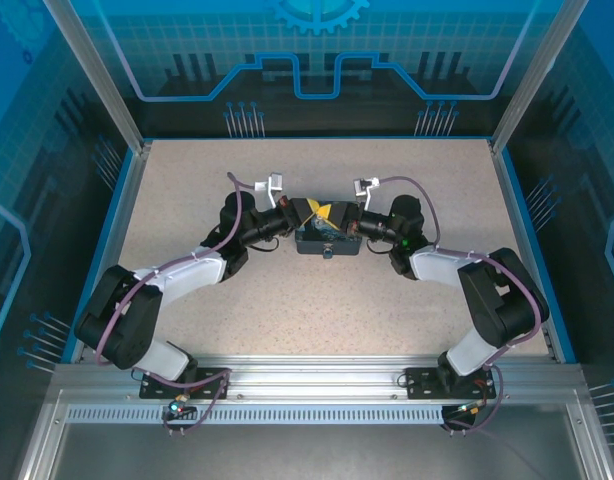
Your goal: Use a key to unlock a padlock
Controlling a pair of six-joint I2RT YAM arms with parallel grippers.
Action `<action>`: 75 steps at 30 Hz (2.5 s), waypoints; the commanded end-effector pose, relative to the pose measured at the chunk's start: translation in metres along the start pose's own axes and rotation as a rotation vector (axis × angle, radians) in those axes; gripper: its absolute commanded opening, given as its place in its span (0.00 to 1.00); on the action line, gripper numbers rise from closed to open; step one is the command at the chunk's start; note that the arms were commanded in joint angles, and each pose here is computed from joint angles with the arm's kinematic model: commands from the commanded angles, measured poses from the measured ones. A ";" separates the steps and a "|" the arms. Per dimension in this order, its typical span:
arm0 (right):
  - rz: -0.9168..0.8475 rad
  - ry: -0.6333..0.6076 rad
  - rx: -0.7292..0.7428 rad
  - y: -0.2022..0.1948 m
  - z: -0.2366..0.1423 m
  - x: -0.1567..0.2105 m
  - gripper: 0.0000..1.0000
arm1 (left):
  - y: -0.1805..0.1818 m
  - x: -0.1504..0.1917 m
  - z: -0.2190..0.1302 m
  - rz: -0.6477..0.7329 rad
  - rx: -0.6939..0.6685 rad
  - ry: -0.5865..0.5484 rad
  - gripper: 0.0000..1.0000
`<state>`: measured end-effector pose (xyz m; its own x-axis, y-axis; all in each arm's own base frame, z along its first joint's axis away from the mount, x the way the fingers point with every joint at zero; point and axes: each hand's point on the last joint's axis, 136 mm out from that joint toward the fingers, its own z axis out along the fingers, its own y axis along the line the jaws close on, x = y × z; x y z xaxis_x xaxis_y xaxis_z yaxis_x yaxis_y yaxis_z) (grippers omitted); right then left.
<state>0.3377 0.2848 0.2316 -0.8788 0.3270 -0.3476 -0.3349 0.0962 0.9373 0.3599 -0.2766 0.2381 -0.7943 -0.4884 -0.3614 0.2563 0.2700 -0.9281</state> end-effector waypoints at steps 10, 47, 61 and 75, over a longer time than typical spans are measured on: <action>-0.006 -0.115 0.028 0.004 -0.012 -0.013 0.59 | 0.000 -0.007 -0.012 -0.021 -0.017 -0.161 0.00; 0.031 -0.125 -0.044 0.003 0.034 0.013 0.35 | 0.006 -0.023 -0.035 -0.040 -0.066 -0.416 0.00; 0.027 -0.135 -0.050 0.009 0.036 0.006 0.29 | 0.008 -0.021 -0.040 -0.035 -0.077 -0.432 0.00; 0.028 -0.119 -0.057 0.010 0.041 0.009 0.20 | 0.008 -0.023 -0.042 -0.029 -0.084 -0.448 0.00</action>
<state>0.3409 0.3192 0.2259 -0.8480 0.4439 -0.2895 -0.2930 0.0624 0.9541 0.3592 -0.2331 0.2299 -0.5151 -0.7913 -0.3293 0.1346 0.3047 -0.9429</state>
